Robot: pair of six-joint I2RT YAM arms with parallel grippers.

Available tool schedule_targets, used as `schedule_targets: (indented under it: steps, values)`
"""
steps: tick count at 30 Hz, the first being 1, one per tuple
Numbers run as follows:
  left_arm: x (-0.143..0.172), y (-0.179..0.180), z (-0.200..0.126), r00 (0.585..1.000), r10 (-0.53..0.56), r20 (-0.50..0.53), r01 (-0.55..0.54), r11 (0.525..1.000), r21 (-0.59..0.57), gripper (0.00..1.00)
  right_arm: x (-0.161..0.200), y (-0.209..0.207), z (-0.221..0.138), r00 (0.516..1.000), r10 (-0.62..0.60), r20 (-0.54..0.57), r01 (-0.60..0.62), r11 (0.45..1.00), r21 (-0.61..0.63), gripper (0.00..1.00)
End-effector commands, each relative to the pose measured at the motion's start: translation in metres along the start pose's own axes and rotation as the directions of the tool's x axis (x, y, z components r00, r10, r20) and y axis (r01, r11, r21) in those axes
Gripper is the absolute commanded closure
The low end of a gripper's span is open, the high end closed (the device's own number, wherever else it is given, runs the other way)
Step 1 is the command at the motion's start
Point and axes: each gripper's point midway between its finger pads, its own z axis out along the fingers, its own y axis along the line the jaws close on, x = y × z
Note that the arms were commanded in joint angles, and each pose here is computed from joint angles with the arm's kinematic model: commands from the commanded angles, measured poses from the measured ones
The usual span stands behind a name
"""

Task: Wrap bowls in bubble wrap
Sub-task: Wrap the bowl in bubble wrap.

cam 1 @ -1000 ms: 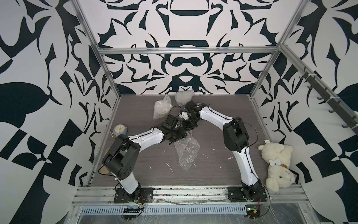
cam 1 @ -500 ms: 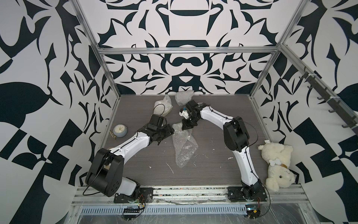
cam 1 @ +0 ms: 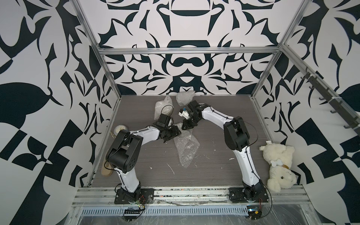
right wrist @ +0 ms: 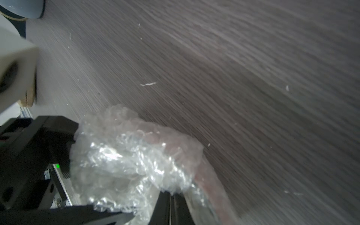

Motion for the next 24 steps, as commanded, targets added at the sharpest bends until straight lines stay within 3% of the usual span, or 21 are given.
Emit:
schedule_targets:
  steps: [1, 7, 12, 17, 24]
  values:
    - [-0.004, 0.006, 0.006, 1.000, 0.011, -0.004, -0.011, 0.999, -0.041, 0.38, -0.010, 0.018, -0.014, 0.998, -0.047, 0.038, 0.048, 0.998, -0.028, 0.88]
    - [0.003, 0.020, 0.018, 0.999, -0.030, -0.029, 0.027, 0.996, -0.079, 0.39, -0.023, 0.036, -0.058, 0.990, -0.031, 0.134, 0.036, 0.999, -0.035, 0.72]
    - [0.005, 0.022, 0.025, 0.998, -0.040, -0.046, 0.037, 0.997, -0.075, 0.40, -0.020, 0.035, -0.102, 0.975, 0.002, 0.220, -0.009, 1.000, 0.030, 0.67]
    - [0.005, 0.021, 0.028, 0.997, -0.043, -0.058, 0.038, 0.997, -0.071, 0.40, 0.030, 0.056, -0.112, 0.987, 0.005, 0.161, -0.011, 0.999, 0.037, 0.67]
    - [0.005, 0.021, 0.026, 0.997, -0.051, -0.057, 0.046, 0.996, -0.082, 0.41, 0.135, 0.092, -0.070, 0.999, 0.045, 0.015, -0.046, 0.997, 0.062, 0.63]
